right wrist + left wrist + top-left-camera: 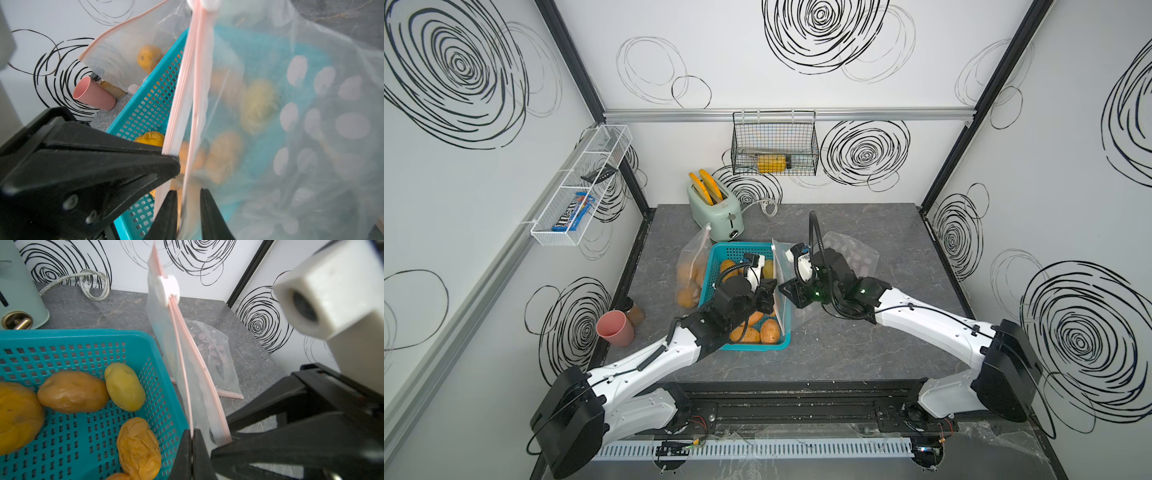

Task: Put the potatoes into a zipper bag and zip it
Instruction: Open the zipper of the food storage bag at the center of the board.

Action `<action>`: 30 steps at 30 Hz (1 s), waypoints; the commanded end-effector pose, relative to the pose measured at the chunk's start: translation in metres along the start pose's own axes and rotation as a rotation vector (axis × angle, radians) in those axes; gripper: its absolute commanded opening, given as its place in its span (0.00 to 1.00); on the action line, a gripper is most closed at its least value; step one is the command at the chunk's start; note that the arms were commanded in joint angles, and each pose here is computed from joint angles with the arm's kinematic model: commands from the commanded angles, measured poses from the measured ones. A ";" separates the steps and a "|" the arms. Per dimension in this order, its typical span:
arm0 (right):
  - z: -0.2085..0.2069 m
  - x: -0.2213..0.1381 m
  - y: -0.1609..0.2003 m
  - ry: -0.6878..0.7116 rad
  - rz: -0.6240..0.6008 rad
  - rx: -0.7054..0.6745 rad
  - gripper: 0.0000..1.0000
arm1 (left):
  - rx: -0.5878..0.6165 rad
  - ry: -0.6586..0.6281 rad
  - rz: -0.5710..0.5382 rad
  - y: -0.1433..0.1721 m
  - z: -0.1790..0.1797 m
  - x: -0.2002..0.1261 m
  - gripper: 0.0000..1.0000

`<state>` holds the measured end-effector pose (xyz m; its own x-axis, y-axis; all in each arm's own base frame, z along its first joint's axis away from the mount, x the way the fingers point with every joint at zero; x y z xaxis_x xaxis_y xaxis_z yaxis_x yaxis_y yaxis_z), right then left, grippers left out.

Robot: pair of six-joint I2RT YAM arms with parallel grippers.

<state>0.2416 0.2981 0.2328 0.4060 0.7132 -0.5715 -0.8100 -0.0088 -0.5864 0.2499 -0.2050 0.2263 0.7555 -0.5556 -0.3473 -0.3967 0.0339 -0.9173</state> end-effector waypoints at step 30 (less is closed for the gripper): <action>-0.004 -0.078 -0.007 -0.009 -0.076 -0.050 0.00 | 0.014 0.005 0.040 0.007 -0.004 -0.008 0.13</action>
<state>0.2210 0.2466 0.2745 0.4536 0.7287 -0.5131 -0.7588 0.0139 -0.6512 0.2426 -0.2018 0.2184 0.7431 -0.5437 -0.3900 -0.4251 0.0666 -0.9027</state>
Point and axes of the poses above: each gripper's point midway between its finger pads, its own x axis out along the fingers, its own z axis along the line the jaws close on, y = z × x, the point moved 6 cm from there along -x, back along the fingers, and after that the axes turned 14 degrees about x, right-handed, at the moved point
